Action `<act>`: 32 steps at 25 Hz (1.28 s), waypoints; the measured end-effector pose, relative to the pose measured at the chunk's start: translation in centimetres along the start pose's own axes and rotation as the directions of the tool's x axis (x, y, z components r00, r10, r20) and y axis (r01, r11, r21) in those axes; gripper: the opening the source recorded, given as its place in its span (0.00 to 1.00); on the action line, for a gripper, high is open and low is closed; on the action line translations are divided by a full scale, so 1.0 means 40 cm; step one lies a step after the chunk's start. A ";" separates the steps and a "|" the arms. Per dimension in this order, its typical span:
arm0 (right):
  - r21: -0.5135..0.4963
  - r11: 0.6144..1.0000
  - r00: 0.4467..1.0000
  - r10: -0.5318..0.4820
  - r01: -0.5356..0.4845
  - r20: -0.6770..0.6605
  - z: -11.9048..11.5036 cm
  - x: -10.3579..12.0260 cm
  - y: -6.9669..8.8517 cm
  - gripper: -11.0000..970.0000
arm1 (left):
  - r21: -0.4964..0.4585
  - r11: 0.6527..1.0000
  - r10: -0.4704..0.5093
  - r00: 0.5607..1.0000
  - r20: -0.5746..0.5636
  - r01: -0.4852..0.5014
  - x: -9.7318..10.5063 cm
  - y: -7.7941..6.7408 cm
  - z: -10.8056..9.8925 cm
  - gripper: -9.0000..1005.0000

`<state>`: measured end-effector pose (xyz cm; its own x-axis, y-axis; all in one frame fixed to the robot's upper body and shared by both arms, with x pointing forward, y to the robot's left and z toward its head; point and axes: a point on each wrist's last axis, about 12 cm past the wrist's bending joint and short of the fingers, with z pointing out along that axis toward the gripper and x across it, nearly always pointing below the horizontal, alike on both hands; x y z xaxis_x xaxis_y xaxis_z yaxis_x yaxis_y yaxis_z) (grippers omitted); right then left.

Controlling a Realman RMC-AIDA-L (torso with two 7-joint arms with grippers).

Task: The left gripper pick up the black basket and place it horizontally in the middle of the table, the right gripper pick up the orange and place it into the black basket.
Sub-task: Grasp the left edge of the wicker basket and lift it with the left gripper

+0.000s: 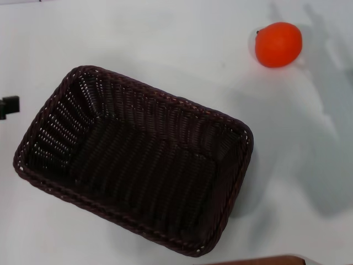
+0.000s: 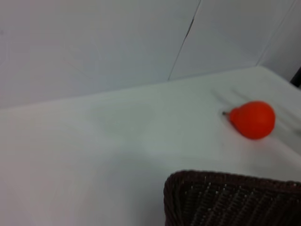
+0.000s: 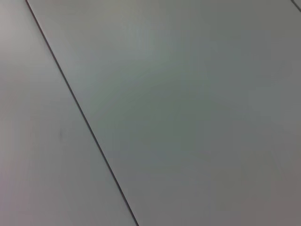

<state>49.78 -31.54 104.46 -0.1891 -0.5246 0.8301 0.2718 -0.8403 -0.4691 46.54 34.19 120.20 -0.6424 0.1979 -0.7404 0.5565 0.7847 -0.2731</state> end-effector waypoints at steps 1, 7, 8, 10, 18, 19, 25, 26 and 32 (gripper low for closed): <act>-0.001 1.000 1.000 0.001 -0.001 0.003 0.000 -0.002 0.000 0.98 | -0.003 1.000 -0.005 1.000 -0.009 0.005 -0.002 0.000 0.007 0.88; 0.001 1.000 1.000 -0.001 0.001 0.012 -0.001 -0.003 0.000 0.98 | -0.016 1.000 -0.022 0.999 -0.026 0.022 -0.006 0.007 0.037 0.87; 0.002 1.000 1.000 -0.001 0.001 0.012 -0.002 -0.003 0.000 0.98 | -0.019 1.000 -0.025 0.999 -0.040 0.024 -0.003 0.010 0.047 0.87; 0.002 1.000 1.000 -0.001 0.001 0.012 -0.002 -0.003 -0.001 0.98 | -0.031 0.999 -0.023 0.997 -0.069 0.021 0.003 0.014 0.074 0.87; -0.004 1.000 1.000 0.003 -0.003 0.007 -0.011 -0.001 0.003 0.98 | -0.033 0.999 0.003 0.988 -0.153 -0.009 0.013 0.015 0.162 0.86; -0.006 1.000 1.000 0.005 -0.005 0.006 -0.012 0.000 0.004 0.98 | -0.025 1.000 0.009 0.987 -0.162 -0.014 0.011 0.011 0.170 0.86; -0.021 1.000 1.000 0.007 -0.007 0.005 -0.019 0.002 0.010 0.98 | 0.001 0.999 0.040 0.979 -0.202 -0.041 0.004 -0.009 0.208 0.82; -0.024 1.000 1.000 0.006 -0.006 0.005 -0.019 0.003 0.012 0.98 | -0.003 0.999 0.047 0.975 -0.215 -0.049 0.004 -0.013 0.215 0.81; -0.031 0.999 1.000 0.005 -0.005 -0.001 -0.019 0.006 0.015 0.98 | -0.034 0.996 0.072 0.955 -0.287 -0.085 -0.010 -0.025 0.240 0.78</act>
<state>49.18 -32.30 104.14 -0.1884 -0.5288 0.8276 0.2429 -0.8416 -0.4824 51.31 27.68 114.88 -0.7248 0.4137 -0.5509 0.5909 0.7844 -0.1885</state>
